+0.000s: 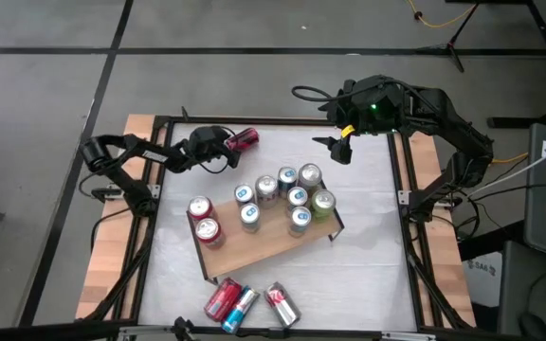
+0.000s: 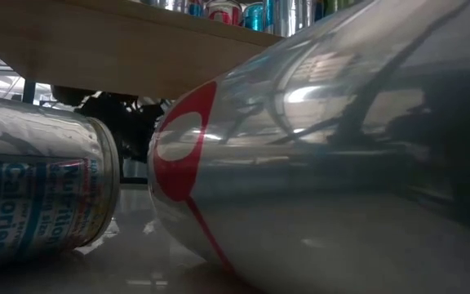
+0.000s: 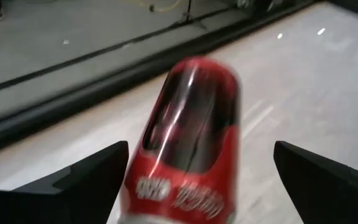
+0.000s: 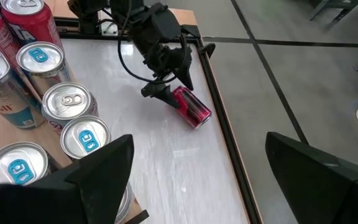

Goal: Place canned beverage on shelf
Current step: Put the red white soda can on the shelf

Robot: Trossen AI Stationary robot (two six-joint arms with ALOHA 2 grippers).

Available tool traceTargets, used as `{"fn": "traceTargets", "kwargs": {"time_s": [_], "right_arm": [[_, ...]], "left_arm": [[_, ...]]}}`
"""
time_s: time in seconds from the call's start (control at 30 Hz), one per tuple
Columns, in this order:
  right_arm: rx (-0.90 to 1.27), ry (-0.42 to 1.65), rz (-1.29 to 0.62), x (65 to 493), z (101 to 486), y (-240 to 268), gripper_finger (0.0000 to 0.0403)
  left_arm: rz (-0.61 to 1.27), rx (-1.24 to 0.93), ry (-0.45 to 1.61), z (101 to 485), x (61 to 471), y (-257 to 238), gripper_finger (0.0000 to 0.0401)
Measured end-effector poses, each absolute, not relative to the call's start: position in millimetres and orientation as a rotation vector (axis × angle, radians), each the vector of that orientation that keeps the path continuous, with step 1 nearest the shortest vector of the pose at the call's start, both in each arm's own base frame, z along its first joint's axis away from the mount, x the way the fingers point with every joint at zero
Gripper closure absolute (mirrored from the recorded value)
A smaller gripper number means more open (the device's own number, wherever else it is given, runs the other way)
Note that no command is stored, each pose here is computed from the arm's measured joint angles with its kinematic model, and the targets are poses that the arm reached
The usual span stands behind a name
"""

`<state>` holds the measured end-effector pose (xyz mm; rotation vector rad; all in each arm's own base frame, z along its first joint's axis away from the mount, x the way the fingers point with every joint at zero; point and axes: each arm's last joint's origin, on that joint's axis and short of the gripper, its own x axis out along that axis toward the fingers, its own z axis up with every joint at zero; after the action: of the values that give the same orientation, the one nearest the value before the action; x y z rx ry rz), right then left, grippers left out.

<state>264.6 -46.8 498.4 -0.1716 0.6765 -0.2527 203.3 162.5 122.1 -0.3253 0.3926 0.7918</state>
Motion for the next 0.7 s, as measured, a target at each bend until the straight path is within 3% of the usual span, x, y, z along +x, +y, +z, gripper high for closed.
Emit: {"fn": "traceTargets", "kwargs": {"time_s": [0.2,0.7], "right_arm": [[-0.172,0.676,-0.253,265,498,-47,0.0047],[-0.172,0.677,-0.253,265,498,-47,0.0047]], "left_arm": [[0.798,-0.349,0.457,105,202,165,0.0009],[0.789,-0.321,0.47,105,203,164,0.0009]]}}
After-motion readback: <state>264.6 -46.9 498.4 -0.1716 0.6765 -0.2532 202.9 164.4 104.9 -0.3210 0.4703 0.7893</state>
